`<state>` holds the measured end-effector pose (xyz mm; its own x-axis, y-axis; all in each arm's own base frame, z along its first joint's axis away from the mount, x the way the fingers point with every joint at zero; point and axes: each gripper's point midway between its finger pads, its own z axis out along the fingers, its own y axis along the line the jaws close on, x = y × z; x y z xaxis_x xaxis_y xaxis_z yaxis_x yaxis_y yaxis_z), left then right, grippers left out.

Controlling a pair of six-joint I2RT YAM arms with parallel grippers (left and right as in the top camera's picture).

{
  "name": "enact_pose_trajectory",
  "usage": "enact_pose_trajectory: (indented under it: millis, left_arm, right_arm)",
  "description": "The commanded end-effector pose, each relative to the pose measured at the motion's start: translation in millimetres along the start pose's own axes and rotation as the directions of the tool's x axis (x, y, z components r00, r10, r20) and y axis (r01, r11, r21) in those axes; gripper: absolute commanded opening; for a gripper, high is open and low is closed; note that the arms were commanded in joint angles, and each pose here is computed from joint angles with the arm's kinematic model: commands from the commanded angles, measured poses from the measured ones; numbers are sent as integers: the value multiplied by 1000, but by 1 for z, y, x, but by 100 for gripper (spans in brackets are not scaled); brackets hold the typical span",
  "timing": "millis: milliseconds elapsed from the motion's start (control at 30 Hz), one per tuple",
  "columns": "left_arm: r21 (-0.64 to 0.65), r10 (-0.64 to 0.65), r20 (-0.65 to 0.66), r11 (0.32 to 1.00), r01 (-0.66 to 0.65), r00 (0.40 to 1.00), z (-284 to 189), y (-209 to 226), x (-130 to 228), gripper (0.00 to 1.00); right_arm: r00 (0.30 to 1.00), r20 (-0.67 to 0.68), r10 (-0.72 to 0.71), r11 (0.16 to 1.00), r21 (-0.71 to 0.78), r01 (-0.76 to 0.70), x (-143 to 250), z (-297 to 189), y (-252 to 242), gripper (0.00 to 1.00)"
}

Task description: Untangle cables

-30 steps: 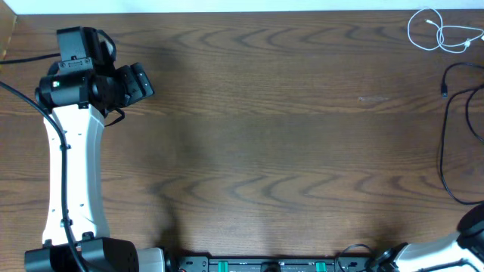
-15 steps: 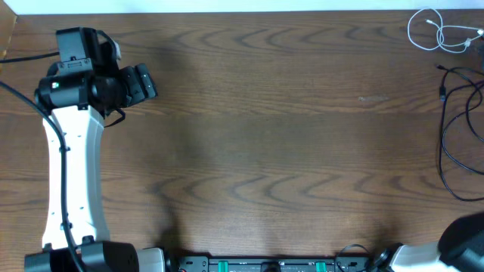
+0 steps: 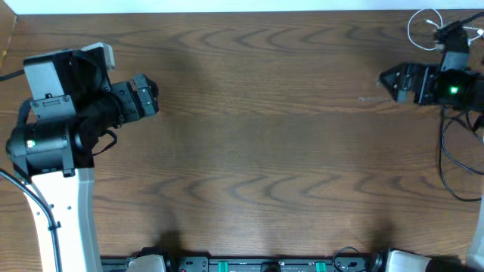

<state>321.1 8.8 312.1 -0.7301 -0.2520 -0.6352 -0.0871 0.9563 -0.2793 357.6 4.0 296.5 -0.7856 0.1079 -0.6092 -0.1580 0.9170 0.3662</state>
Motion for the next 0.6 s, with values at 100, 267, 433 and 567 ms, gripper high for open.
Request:
enact_pose_trajectory:
  millis: [100, 267, 433, 567]
  left_arm:
    - [11, 11, -6, 1000, -11, 1000, 1, -2, -1, 98]
    - [11, 11, -6, 1000, -11, 1000, 1, -2, -1, 98]
    - [11, 11, -6, 1000, -11, 1000, 1, -2, -1, 98]
    - [11, 11, -6, 1000, -11, 1000, 1, -2, -1, 98]
  right_arm:
    - [990, 1, -143, 967, 213, 139, 20, -44, 18, 99]
    - [977, 85, -195, 961, 216, 173, 20, -73, 37, 99]
    - [971, 113, -209, 959, 220, 181, 28, -91, 46, 99]
    - [974, 103, -204, 959, 219, 178, 31, -90, 45, 99]
